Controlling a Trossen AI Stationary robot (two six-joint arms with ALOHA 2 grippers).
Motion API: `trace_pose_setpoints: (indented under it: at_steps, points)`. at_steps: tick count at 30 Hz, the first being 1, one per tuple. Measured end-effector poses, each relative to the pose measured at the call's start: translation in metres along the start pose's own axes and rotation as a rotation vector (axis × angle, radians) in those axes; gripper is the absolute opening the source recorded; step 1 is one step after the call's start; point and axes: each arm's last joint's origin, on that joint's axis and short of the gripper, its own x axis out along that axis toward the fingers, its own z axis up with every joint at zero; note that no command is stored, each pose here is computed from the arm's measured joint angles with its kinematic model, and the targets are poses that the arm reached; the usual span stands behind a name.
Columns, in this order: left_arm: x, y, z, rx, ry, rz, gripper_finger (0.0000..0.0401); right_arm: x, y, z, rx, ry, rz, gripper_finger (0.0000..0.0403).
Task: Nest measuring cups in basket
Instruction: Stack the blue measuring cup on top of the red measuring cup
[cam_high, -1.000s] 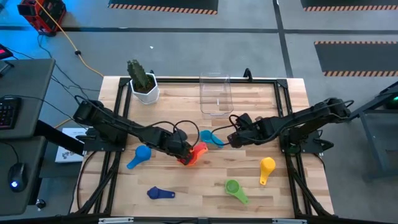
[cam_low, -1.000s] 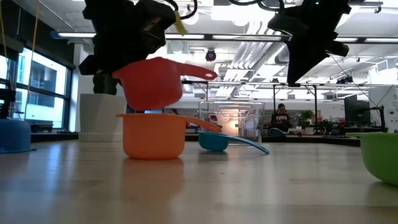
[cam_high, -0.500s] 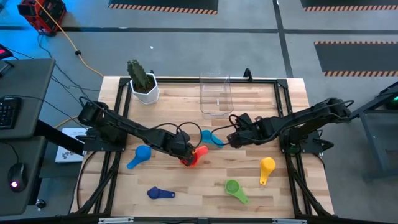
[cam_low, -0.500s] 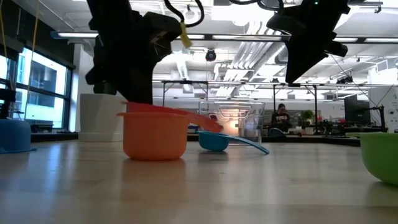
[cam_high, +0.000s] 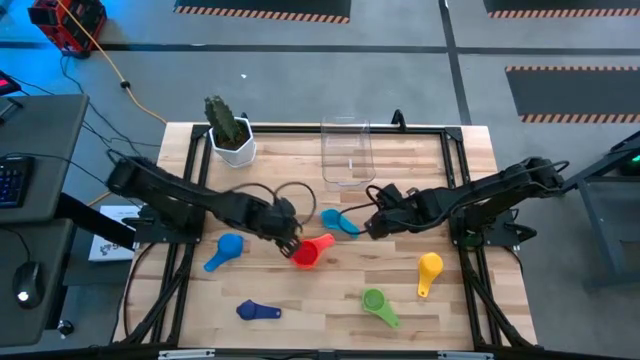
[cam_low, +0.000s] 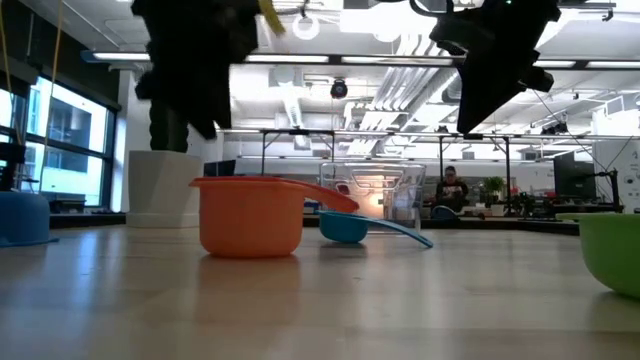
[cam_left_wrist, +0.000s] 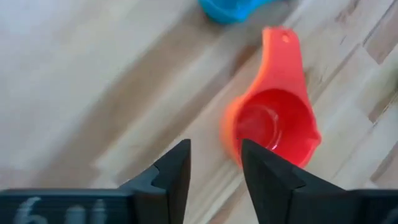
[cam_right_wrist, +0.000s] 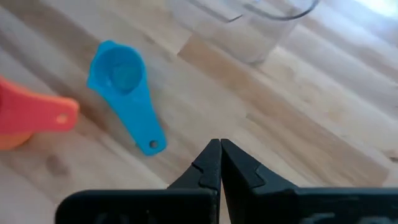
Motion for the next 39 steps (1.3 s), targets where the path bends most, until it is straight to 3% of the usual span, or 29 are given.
trace_pose_setpoints:
  at_steps: [5,8,13,19,26,31,35,39]
  points:
    - [-0.049,0.026,-0.008,0.025,-0.101,-0.045,0.0157,0.0,0.004,0.001,0.017,-0.001,0.041,0.0001]
    - [-0.061,0.049,-0.025,-0.043,-0.103,-0.091,0.0171,0.0,0.005,0.002,0.025,-0.005,0.056,0.0012]
    - [-0.065,0.085,-0.062,-0.198,0.036,-0.161,0.0196,0.0,0.006,0.003,0.046,-0.01,0.063,0.0058]
    - [-0.053,0.094,-0.1,-0.235,0.294,-0.187,0.0204,0.0,0.006,0.003,0.056,-0.022,0.061,0.0105]
    - [-0.049,0.093,-0.133,-0.247,0.442,-0.012,0.0202,0.001,0.005,0.005,0.057,-0.029,0.054,0.0114]
    - [-0.045,0.091,-0.152,-0.169,0.491,0.112,0.0195,0.001,0.005,0.005,0.041,-0.038,0.05,0.0114]
    - [-0.034,0.086,-0.159,-0.082,0.481,0.199,0.016,0.001,0.005,0.005,0.042,-0.049,0.044,0.0114]
    - [-0.017,0.08,-0.16,-0.018,0.442,0.278,0.009,0.001,0.004,0.007,0.046,-0.064,0.032,0.0114]
